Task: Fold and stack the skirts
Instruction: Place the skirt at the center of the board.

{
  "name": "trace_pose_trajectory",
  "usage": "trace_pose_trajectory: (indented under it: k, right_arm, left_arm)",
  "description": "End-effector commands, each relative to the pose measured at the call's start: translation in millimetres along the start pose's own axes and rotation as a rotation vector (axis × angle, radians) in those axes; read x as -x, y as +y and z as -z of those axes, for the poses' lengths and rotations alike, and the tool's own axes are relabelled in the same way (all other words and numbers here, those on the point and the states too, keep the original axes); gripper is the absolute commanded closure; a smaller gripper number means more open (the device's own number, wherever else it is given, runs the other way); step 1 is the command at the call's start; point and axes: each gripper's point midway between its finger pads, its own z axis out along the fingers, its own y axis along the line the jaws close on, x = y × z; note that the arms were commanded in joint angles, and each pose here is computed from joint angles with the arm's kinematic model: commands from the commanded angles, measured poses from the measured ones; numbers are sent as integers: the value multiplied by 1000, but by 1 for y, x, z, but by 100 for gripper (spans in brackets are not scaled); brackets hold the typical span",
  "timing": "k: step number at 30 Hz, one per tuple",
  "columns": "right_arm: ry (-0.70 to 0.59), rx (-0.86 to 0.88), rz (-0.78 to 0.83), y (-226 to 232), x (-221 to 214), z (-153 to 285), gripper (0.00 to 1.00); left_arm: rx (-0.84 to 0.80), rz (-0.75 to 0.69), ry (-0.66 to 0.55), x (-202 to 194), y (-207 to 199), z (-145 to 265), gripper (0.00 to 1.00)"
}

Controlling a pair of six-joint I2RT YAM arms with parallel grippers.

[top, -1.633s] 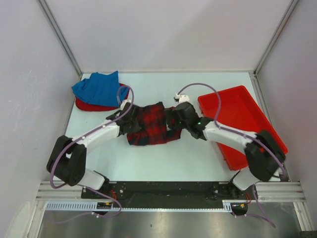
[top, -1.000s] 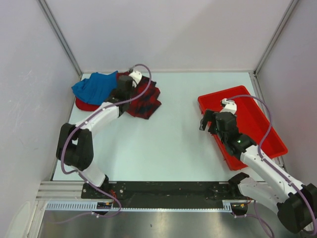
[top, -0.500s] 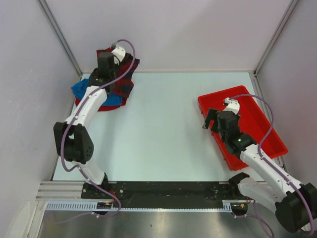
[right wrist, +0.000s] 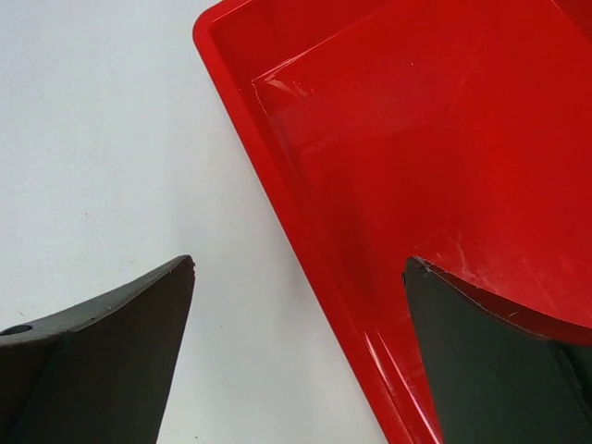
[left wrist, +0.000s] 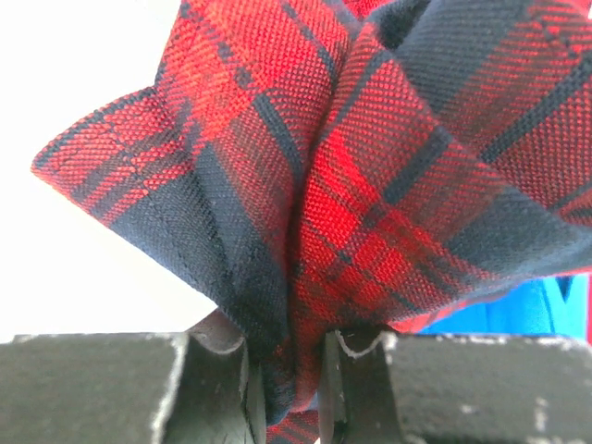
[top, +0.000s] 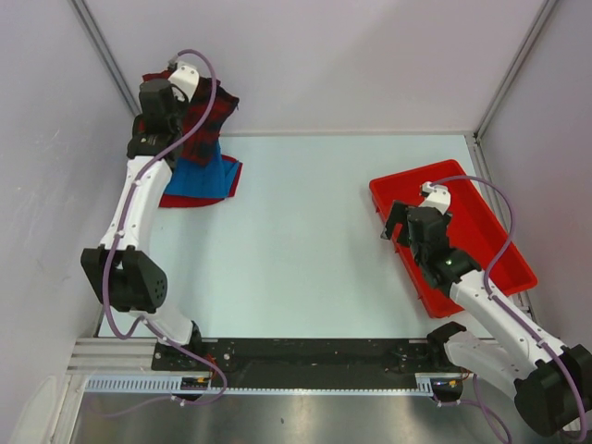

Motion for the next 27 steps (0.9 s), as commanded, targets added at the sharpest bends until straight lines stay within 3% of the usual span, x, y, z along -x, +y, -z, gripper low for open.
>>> trace_pose_trajectory:
  k: [1,9,15,17,27]
  right_arm:
    - [-45,-17,-15,-3,12,1,0]
    - [-37,-20,-12,-4,10,0,0]
    - [-42,-28,-13,-7,11,3,0]
    - [-37,-34,-8,-7,9,1,0]
    - [-44,-33,-5,-5,11,-2,0]
  left_arm:
    - [7,113,-154,47,27,24,100]
    - [-74,169,-70,26,-6,-2,100]
    - [-81,227,16,6,-7,-29,100]
    - [-85,251,69,-19,5,-45,100]
    - [-120,191,263,-103,-11,-96,99]
